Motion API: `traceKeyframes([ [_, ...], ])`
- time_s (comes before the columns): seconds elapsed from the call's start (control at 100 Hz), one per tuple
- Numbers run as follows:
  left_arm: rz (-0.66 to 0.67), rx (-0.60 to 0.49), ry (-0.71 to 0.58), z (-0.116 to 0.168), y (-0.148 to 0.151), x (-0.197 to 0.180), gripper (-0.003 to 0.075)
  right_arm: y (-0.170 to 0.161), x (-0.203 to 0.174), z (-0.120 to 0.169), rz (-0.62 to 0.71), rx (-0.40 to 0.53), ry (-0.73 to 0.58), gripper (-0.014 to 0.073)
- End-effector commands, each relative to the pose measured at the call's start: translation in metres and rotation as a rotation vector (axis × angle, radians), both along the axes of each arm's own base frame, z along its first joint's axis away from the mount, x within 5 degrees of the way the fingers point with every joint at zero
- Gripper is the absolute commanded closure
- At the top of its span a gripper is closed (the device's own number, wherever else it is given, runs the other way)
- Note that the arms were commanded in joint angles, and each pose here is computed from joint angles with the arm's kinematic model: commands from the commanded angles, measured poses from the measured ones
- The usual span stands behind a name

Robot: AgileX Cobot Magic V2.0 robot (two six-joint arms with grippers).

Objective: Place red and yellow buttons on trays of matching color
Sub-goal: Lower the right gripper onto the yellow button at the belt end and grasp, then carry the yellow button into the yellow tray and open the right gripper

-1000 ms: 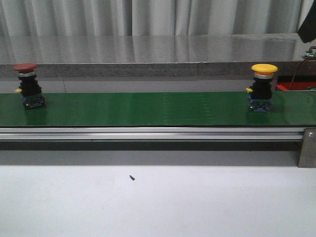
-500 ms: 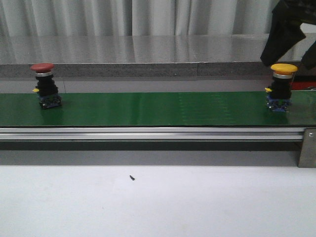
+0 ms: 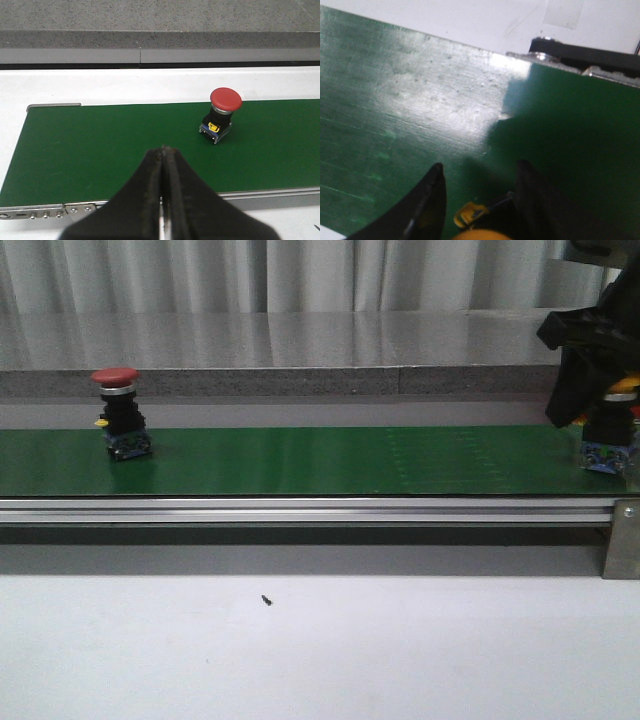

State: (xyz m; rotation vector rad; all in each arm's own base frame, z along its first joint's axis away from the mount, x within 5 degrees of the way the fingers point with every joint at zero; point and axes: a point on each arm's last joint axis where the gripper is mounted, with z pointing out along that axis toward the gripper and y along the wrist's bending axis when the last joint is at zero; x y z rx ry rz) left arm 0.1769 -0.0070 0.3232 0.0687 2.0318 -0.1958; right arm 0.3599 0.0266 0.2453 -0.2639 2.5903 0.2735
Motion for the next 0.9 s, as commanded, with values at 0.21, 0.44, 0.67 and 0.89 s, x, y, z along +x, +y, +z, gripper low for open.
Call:
traceKeyframes([
  [0.21,0.022,-0.021,-0.075,0.014,0.0,0.0,0.074,-0.007,-0.029,0.072,-0.011,0.02,-0.161,0.0464],
  [0.44,0.019,-0.021,-0.072,0.014,0.0,0.0,0.074,-0.057,-0.069,0.087,-0.179,0.011,-0.179,0.0464],
  [0.67,0.018,-0.022,-0.069,0.014,0.0,0.0,0.074,-0.115,-0.119,0.076,-0.467,-0.005,-0.222,0.0463],
  [0.89,0.017,-0.022,-0.068,0.013,0.0,0.0,0.074,-0.142,-0.132,0.063,-0.636,-0.002,-0.272,0.0463],
])
